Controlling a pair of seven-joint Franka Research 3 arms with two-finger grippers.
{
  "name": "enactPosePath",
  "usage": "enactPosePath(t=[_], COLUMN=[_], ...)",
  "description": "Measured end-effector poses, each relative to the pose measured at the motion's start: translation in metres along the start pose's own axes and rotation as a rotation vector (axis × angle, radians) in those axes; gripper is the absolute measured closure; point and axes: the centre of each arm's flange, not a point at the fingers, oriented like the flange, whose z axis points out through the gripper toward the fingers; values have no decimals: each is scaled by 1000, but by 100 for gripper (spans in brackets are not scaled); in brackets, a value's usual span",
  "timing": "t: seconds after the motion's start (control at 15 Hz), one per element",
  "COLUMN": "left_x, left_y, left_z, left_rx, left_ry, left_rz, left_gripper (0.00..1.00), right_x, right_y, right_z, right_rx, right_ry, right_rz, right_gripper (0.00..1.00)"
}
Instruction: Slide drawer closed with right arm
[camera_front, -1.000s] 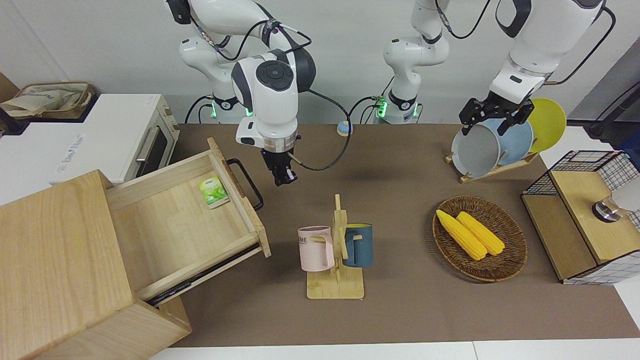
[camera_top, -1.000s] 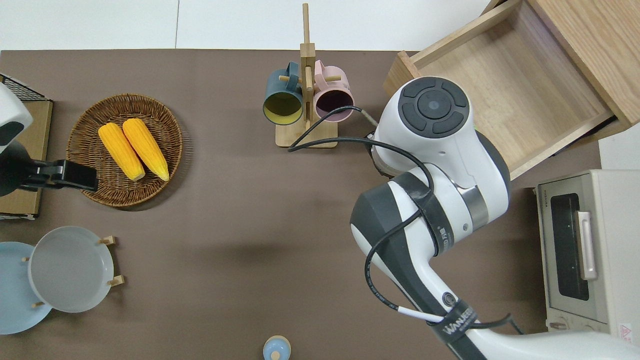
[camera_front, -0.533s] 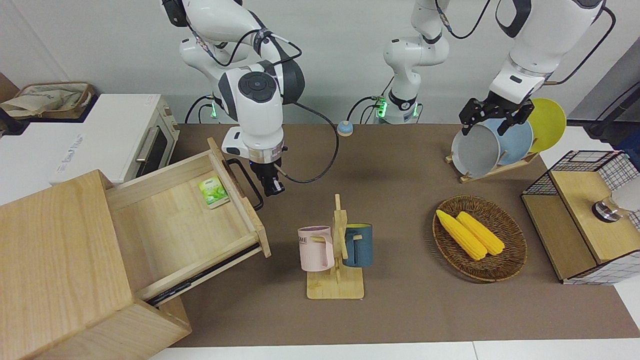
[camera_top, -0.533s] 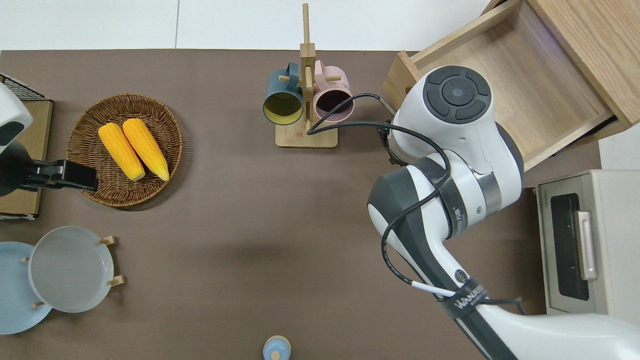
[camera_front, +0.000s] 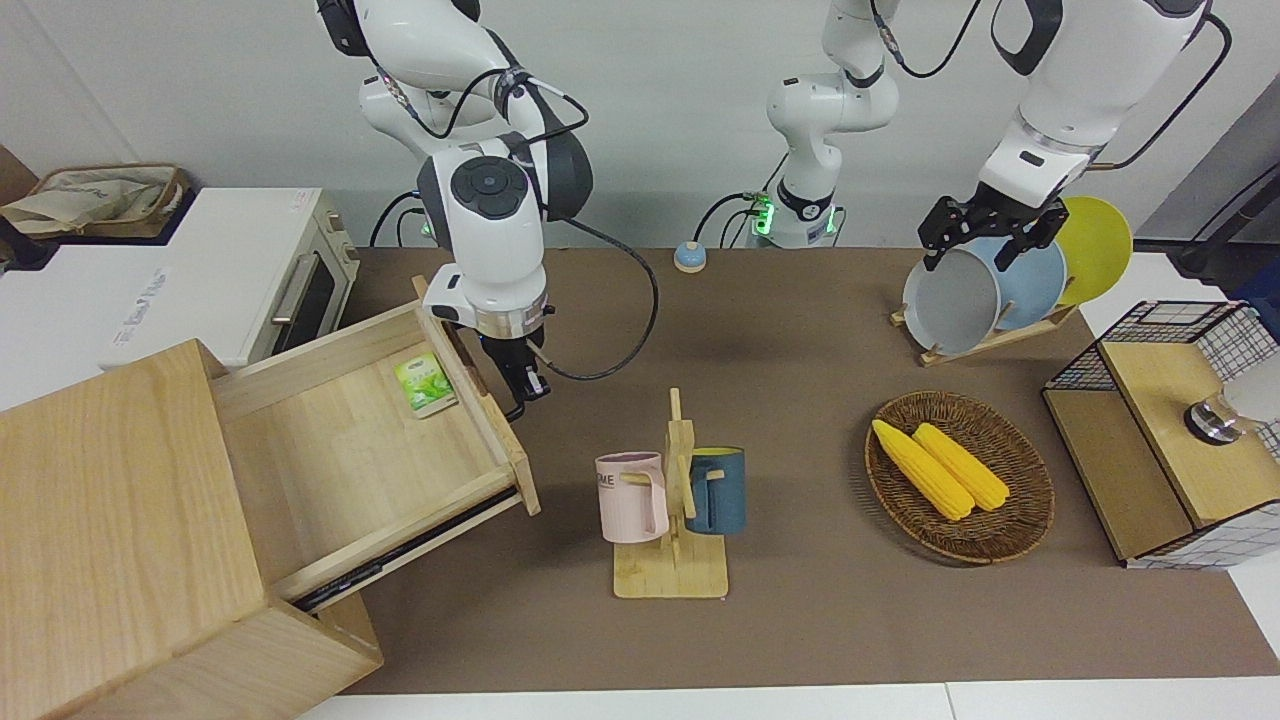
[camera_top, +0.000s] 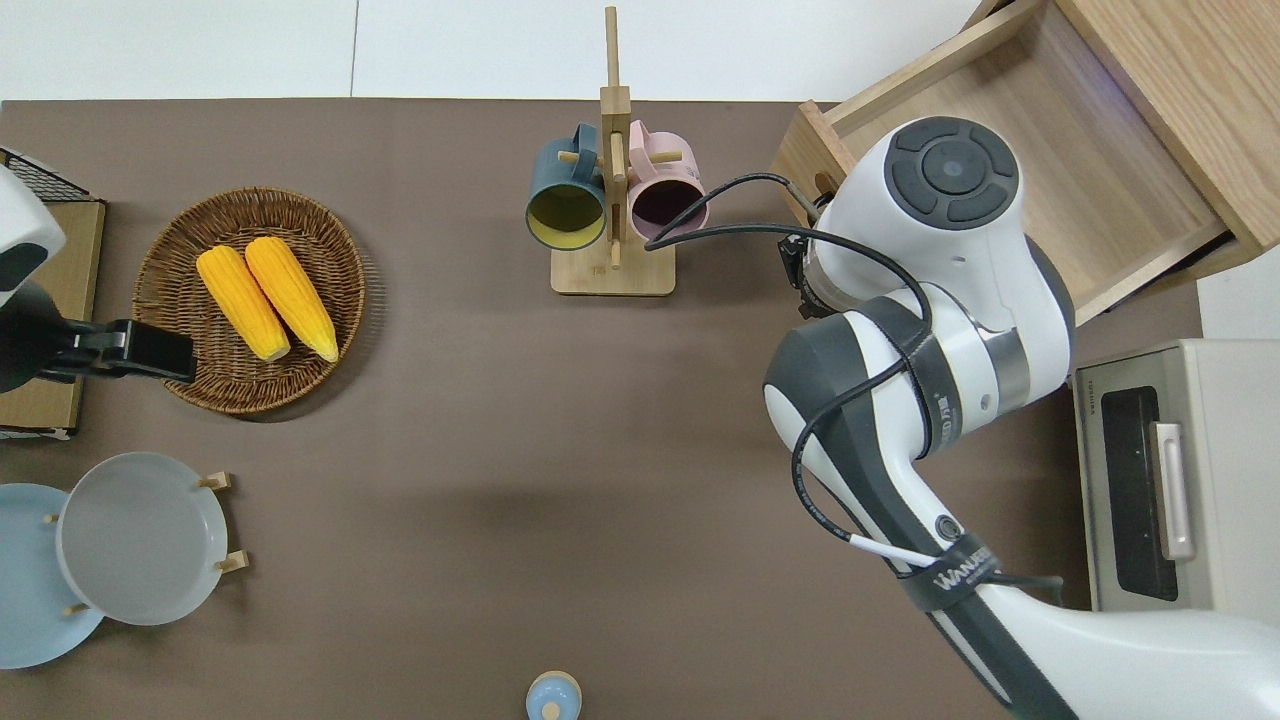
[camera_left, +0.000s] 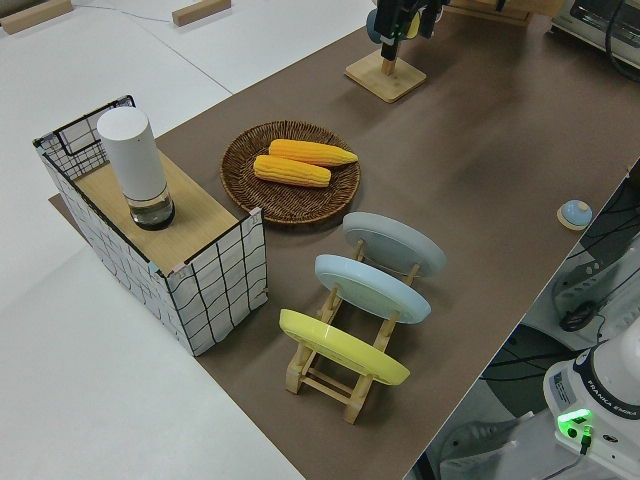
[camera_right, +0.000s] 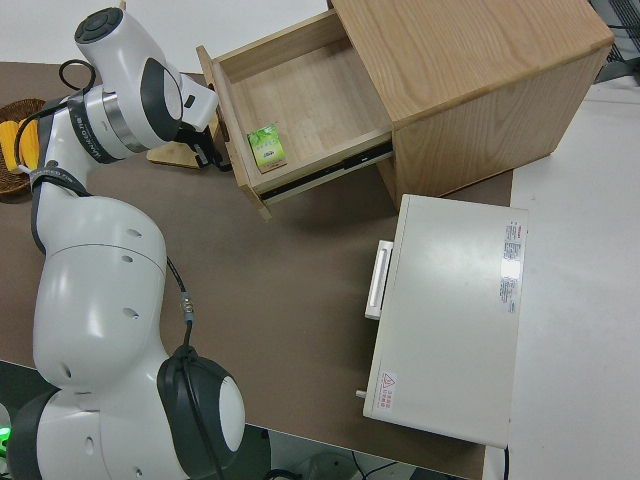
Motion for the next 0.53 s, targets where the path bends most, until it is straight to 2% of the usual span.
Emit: enactPosePath(t=[0.27, 0.53], left_x=[0, 0], left_y=[0, 0], left_z=[0, 0], left_rx=[0, 0], left_ry=[0, 0], left_rz=[0, 0], left_gripper=[0, 0], right_x=[18, 48], right_y=[2, 9], right_z=[-2, 1], right_rx=[10, 8], right_ry=[3, 5], right_rz=[2, -27], right_gripper=[99, 99])
